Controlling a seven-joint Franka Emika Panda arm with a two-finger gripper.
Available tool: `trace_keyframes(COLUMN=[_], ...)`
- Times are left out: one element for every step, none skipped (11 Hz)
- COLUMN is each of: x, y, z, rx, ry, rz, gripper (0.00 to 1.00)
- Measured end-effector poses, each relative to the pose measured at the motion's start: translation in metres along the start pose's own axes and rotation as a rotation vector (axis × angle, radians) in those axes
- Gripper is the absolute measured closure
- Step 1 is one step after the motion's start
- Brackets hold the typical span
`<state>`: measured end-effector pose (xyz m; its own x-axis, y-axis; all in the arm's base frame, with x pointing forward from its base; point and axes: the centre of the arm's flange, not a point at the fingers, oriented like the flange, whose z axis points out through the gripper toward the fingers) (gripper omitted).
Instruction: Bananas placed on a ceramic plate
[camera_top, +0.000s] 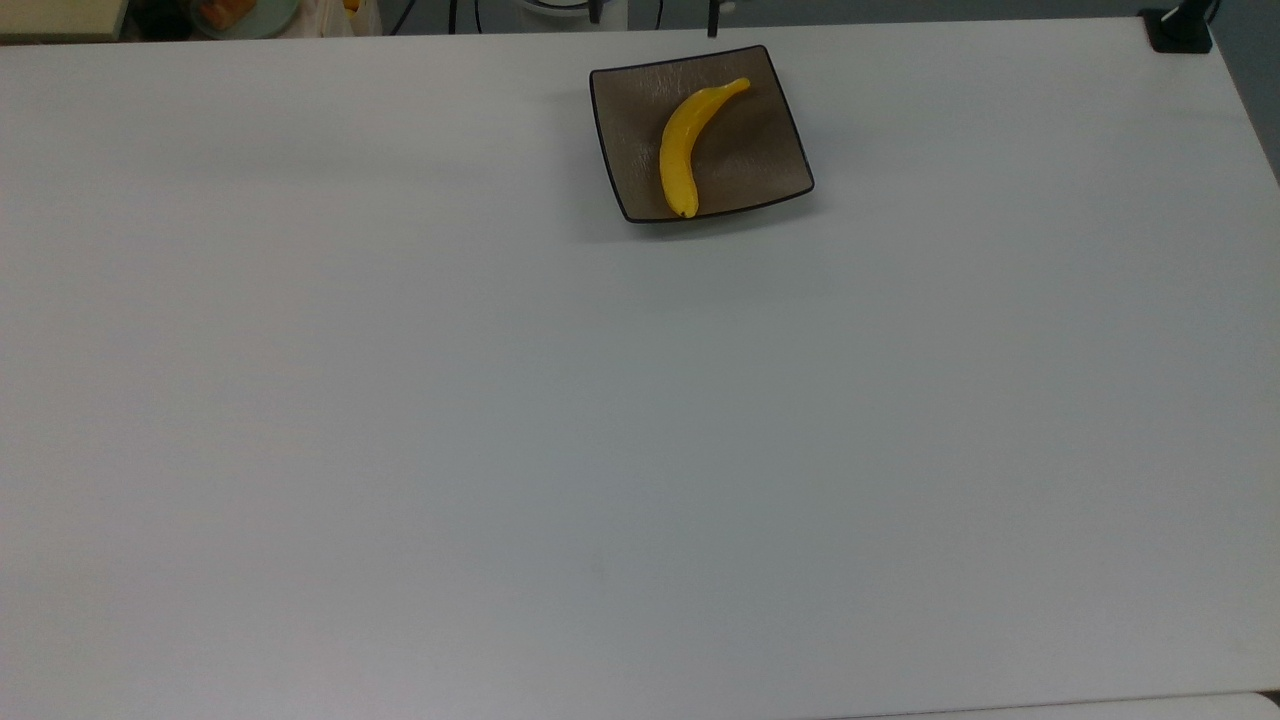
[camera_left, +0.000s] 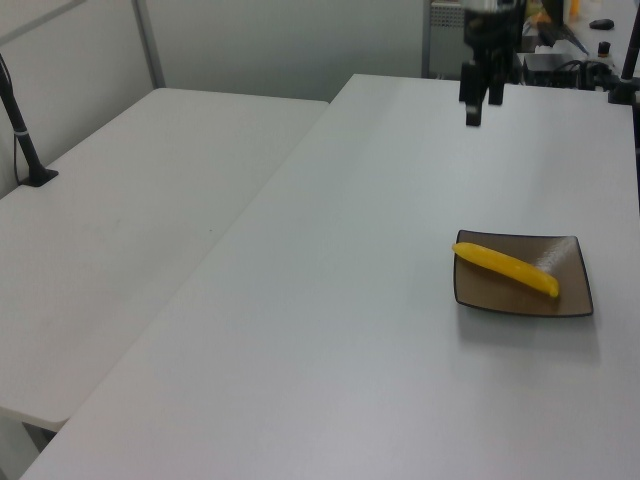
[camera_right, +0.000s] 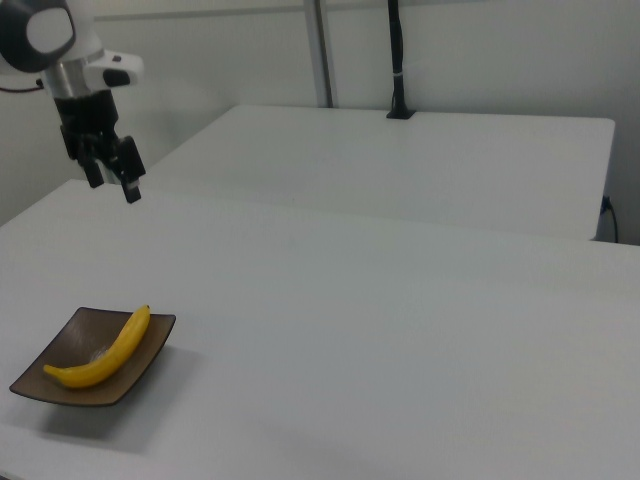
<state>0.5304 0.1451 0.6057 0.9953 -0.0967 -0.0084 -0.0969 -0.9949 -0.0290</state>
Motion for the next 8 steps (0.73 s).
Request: trace_keyframes(x=[0.004,0.007,0.009,0.012,0.017,0.023,0.028,0.031], y=[0.008,0.016,0.022,0.03,0.041,0.052,0.059,0.061], z=[-0.017,-0.026,-0.027,-0.026,-0.027,-0.027,-0.027,-0.025], rx=[0.011,0.015,0.014,0.012,0.013,0.017,0.018,0.021], ry=[0.031,0.048,0.05,0.05,0.063,0.081,0.095,0.105], rz=[0.0,-0.037,-0.095,-0.152,-0.193,-0.227,-0.251,-0.272], gripper=[0.0,0.0,0.0,0.0,0.0,0.0,0.0,0.0])
